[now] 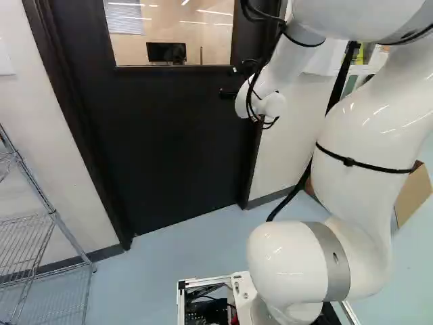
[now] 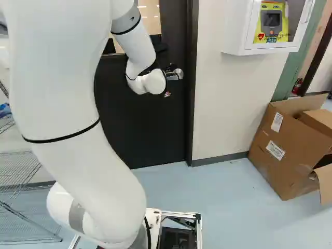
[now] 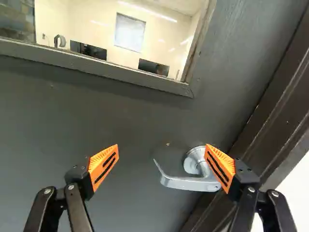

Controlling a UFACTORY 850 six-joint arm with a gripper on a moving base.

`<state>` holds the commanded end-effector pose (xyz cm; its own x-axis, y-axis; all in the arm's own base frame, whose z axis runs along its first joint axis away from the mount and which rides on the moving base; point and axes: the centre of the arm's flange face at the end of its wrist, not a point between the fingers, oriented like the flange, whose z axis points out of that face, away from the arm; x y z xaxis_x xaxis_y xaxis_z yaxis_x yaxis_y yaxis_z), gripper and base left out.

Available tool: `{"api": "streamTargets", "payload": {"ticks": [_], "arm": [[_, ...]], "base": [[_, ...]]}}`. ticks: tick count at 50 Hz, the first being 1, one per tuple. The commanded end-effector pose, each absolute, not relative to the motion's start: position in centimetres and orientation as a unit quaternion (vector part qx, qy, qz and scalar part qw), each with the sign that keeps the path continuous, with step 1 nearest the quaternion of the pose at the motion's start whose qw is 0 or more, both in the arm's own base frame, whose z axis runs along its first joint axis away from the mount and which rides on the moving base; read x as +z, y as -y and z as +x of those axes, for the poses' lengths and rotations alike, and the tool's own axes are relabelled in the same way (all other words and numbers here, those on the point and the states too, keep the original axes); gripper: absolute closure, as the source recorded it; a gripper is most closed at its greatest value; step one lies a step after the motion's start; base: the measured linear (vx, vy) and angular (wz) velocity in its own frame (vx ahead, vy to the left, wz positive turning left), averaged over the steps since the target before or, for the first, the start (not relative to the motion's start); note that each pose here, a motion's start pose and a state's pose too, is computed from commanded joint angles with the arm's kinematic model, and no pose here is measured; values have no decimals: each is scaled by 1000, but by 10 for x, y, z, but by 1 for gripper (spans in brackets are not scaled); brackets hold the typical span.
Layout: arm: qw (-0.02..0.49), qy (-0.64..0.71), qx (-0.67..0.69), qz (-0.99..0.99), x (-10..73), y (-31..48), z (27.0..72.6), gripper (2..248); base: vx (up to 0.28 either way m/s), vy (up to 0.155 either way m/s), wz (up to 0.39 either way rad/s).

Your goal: Open the door and move inside

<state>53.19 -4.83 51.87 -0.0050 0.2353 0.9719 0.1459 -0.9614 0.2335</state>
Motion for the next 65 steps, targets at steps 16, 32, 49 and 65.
{"api": "streamTargets", "payload": {"ticks": [16,32,49,65], "arm": [[32,-136,697,704,519,49,540,3],[30,-137,696,705,516,48,546,3],[26,-136,684,716,499,47,547,3],[22,-135,672,727,481,47,547,3]], "base": [[0,0,0],[0,0,0],[0,0,0],[0,0,0]]}}
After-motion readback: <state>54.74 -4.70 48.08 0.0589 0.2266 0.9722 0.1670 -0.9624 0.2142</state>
